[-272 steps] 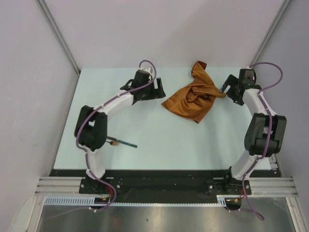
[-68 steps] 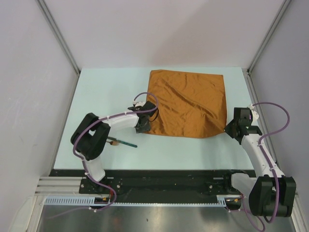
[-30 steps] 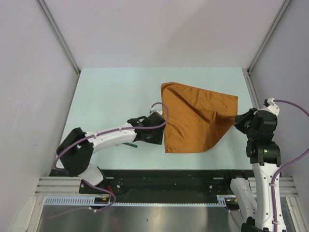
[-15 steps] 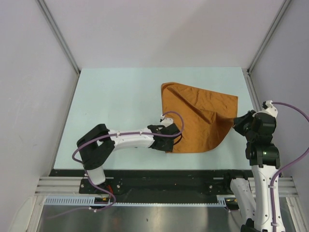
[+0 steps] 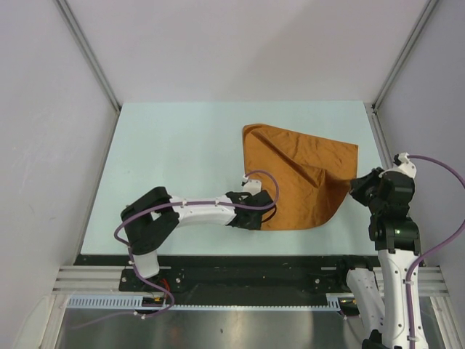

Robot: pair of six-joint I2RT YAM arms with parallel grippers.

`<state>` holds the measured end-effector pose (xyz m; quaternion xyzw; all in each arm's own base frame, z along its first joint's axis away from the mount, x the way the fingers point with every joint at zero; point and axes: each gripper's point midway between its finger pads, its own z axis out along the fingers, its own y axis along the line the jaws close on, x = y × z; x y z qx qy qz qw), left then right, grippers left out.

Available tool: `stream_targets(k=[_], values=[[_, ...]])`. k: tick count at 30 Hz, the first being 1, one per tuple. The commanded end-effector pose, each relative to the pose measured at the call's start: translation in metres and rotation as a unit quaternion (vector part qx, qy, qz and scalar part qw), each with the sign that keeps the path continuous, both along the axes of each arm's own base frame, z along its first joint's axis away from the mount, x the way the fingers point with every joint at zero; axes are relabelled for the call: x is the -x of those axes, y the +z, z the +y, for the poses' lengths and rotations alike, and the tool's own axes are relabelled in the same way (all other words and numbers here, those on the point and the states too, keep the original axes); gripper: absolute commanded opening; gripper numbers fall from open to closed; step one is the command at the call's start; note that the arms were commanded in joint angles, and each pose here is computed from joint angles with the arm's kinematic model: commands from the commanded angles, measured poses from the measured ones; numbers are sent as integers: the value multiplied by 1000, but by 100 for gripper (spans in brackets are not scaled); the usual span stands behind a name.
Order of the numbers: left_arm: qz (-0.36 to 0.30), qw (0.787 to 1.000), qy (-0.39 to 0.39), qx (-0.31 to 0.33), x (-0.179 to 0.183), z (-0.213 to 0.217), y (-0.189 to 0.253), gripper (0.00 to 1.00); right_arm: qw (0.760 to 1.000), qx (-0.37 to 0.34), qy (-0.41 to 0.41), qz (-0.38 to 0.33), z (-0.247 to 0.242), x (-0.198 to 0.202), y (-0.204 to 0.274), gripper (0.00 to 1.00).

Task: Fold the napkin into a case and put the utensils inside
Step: Pick up the flattened napkin from the center of the board.

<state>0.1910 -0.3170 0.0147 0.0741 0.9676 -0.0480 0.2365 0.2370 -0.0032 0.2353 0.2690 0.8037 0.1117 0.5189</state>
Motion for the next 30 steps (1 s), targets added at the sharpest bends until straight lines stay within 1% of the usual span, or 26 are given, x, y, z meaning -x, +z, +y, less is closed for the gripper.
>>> stream_targets(k=[1,2,4,5,7,10,12,13,14,16,17,19,20,21,22,23,24,25,27,28,30], values=[[33,999,22,-11,22,16,-30,54,1000,2,4,-11,1,1,3,0],[33,999,27,-20,24,25,-35,46,1000,-4,15,-12,6,2,2,0],[27,999,28,-10,22,25,-36,36,1000,-8,14,-6,6,3,-4,0],[28,999,28,-10,24,30,-39,32,1000,-9,15,-4,6,3,-6,0],[18,999,23,15,21,24,-38,32,1000,-12,16,8,7,5,-17,0],[9,999,17,47,18,24,-32,27,999,-23,25,25,12,8,-34,0],[-8,999,10,44,13,28,-23,21,999,-31,31,29,16,9,-40,0],[-13,999,14,31,12,35,-22,17,998,-43,43,29,23,10,-41,0],[-15,999,26,23,6,46,-23,10,997,-49,51,38,27,11,-47,0],[-4,999,36,26,0,59,-26,7,995,-69,59,49,35,13,-53,0],[7,999,46,21,-6,72,-29,6,992,-86,62,63,42,14,-61,0],[-8,999,38,16,-11,77,-15,6,991,-92,47,80,42,17,-69,0],[-18,999,23,14,-10,75,-8,11,990,-103,25,88,40,18,-71,0],[-27,999,14,28,-8,70,5,16,990,-102,5,94,34,19,-74,0],[-30,999,7,39,-8,63,13,26,990,-86,-18,107,27,23,-80,0],[-28,998,1,49,-2,56,18,32,989,-86,-38,112,23,25,-82,0],[-18,998,0,56,3,52,21,35,988,-81,-55,121,17,25,-83,0],[-6,997,9,77,6,42,26,41,986,-67,-80,133,8,29,-87,0],[23,996,20,87,17,33,25,64,984,-59,-96,135,2,29,-84,0],[33,994,41,93,16,22,26,70,984,-51,-106,136,-2,30,-83,0],[41,996,40,71,21,15,26,73,985,-47,-107,128,-4,28,-77,0]])
